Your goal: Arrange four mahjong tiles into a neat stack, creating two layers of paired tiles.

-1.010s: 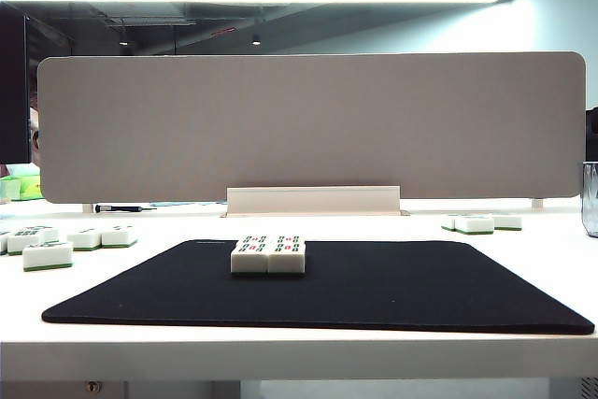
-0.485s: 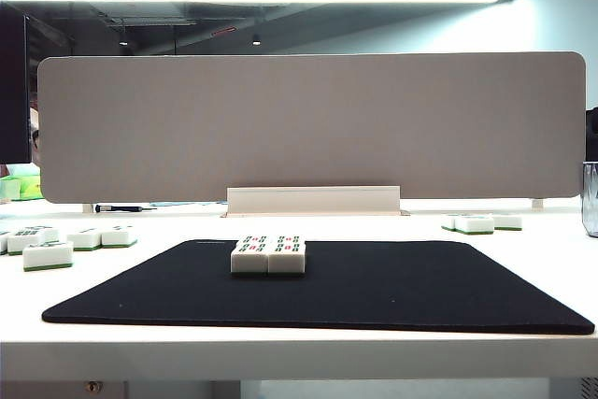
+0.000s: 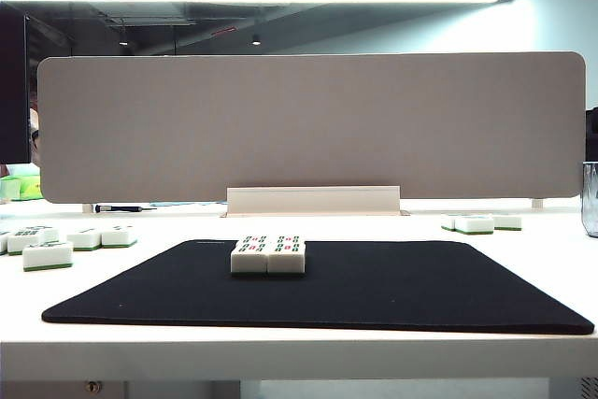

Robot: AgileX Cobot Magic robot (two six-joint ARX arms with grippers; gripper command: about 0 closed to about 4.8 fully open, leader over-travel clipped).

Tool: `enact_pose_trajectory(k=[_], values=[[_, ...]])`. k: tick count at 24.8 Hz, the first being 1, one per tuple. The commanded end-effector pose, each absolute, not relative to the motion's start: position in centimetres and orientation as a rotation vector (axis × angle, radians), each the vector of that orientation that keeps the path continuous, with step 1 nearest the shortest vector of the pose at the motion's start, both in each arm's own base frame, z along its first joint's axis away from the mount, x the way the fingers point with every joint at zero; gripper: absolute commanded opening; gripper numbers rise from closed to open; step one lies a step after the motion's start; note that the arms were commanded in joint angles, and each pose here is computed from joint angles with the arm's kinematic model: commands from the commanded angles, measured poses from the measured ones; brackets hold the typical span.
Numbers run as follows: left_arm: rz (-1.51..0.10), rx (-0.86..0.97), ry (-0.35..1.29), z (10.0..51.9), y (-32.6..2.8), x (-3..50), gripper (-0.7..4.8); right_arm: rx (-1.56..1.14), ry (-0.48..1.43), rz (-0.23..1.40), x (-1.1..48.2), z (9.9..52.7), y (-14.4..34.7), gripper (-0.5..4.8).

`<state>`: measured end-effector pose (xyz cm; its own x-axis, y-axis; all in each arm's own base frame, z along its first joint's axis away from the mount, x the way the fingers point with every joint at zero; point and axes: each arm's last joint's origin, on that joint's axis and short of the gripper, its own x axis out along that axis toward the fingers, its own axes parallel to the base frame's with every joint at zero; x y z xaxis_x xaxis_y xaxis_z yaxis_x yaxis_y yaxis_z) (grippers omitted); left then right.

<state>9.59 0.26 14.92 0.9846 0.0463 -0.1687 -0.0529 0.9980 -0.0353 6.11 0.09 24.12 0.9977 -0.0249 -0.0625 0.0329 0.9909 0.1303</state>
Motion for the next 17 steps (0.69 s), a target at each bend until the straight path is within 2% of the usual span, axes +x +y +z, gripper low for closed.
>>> enact_pose_trajectory(k=[1, 6, 14, 17], values=[[0.045, -0.037, 0.183, 14.7, 0.3, 9.6, 0.27, 0.125, 0.076, -0.019, 4.9, 25.4, 0.1, -0.01], [0.045, -0.037, 0.183, 14.7, 0.3, 9.6, 0.26, 0.127, 0.098, 0.035, 3.2, 27.1, 0.1, -0.01], [0.045, -0.039, 0.182, 14.7, 0.3, 9.6, 0.26, 0.133, 0.052, 0.309, -0.4, 30.7, 0.7, -0.01], [0.047, -0.06, 0.182, 14.7, 0.3, 9.6, 0.26, 0.132, 0.04, 0.36, -1.6, 31.6, 0.8, -0.01]])
